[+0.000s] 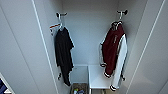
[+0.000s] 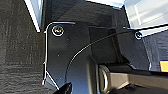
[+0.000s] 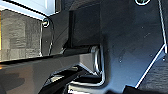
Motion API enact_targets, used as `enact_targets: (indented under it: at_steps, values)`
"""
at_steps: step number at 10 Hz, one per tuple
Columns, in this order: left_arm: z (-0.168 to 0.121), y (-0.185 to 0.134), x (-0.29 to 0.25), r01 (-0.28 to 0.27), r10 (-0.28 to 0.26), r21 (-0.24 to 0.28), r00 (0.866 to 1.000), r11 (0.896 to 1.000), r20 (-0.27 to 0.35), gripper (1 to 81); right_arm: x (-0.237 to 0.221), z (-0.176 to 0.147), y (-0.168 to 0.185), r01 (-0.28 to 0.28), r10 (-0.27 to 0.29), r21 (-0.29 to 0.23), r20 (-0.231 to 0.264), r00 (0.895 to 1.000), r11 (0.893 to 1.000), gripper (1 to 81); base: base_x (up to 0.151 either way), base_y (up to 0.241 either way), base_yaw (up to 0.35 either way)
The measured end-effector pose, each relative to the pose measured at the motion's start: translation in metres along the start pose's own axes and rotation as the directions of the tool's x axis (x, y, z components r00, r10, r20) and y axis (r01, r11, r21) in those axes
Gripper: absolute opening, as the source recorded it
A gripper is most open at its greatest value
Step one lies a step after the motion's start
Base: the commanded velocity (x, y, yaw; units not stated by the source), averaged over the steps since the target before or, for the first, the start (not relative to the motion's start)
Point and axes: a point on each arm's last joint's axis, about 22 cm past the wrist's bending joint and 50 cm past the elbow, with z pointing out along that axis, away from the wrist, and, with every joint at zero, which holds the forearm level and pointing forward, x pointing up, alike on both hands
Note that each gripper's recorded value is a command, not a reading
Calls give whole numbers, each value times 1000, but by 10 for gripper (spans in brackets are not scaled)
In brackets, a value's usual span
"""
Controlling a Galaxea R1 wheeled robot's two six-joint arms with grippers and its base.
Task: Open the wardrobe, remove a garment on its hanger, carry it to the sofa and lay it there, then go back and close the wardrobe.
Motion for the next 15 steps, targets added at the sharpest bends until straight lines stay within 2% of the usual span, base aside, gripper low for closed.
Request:
enact_targets:
  at_steps: [8, 15]
  values:
    - [0, 1, -4, 2, -2, -1, 1000, 1000, 4, 811, -1, 0, -1, 0, 0, 1, 0, 1000, 1000, 811, 87, -78, 0]
    - [0, 1, 0, 0, 0, -2, 1000, 1000, -1, 811, 4, 1, -2, 3, -3, 2, -6, 1000, 1000, 811, 92, 0, 0]
